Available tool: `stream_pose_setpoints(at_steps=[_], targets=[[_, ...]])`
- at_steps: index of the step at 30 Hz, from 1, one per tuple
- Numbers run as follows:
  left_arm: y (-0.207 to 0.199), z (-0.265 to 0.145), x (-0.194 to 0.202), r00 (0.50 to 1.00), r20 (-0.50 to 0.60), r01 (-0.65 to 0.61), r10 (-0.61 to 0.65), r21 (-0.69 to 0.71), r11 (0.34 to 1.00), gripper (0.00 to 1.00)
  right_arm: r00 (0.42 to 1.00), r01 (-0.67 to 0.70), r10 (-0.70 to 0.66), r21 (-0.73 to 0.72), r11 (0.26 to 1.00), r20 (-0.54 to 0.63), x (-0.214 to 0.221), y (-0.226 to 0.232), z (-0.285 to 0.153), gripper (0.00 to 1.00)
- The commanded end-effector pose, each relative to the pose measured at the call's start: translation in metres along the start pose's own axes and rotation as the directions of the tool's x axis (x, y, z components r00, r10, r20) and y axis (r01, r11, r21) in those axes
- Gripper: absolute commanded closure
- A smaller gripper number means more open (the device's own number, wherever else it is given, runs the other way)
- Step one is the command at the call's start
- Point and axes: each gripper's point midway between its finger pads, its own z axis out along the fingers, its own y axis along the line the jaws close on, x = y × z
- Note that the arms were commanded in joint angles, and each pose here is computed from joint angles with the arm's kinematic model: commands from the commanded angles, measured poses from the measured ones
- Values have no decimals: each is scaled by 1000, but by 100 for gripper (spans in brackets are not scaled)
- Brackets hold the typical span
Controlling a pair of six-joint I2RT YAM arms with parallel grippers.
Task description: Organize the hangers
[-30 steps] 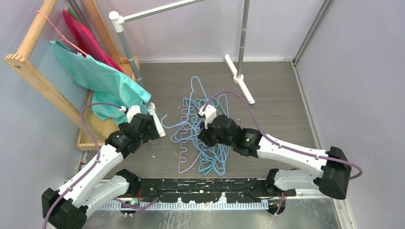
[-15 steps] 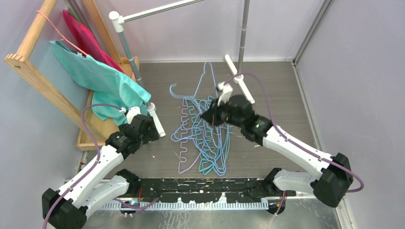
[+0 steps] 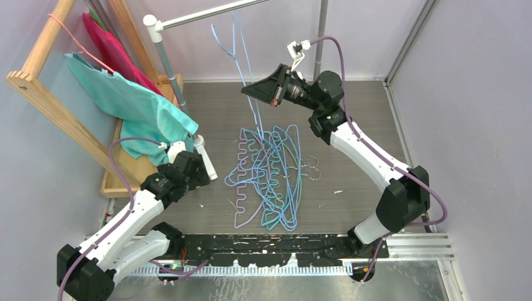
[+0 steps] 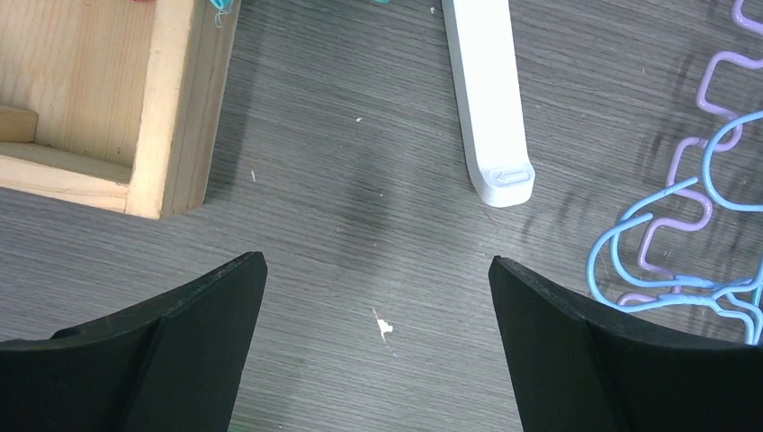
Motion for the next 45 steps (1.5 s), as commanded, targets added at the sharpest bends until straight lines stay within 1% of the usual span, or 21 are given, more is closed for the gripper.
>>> stream_pose_setpoints(at_steps=[1,11,16,22,29,34,40,41,45], targets=[[-9,3,-7,999,29,30,-31,26,999,2,998,36,-26,-163,986,63,-36,41,-2,99],[-7,-1,-11,999,40,31,-32,23,999,2,979,-98,123,-158,983,160,-84,-5,17,99],[-3,-5,-12,998,51,30,-31,20,999,2,958,-169,187,-100,981,219,-101,-43,14,99],[0,-7,-11,998,56,34,-35,21,999,2,932,-194,210,-81,978,296,-127,-74,-9,99],[-1,-6,-11,998,58,38,-39,23,999,2,898,-234,228,-31,972,376,-151,-112,-55,99],[-3,-2,-7,999,40,31,-31,18,999,2,872,-278,274,-49,959,405,-163,-134,-83,99],[-5,3,-4,999,26,25,-25,13,1000,2,843,-343,340,-71,937,418,-161,-157,-105,99],[-5,3,-4,999,24,24,-25,13,1000,2,843,-348,344,-67,935,414,-159,-160,-108,98],[-4,5,-2,1000,19,21,-21,8,1000,2,860,-337,334,-60,939,387,-151,-158,-111,83]])
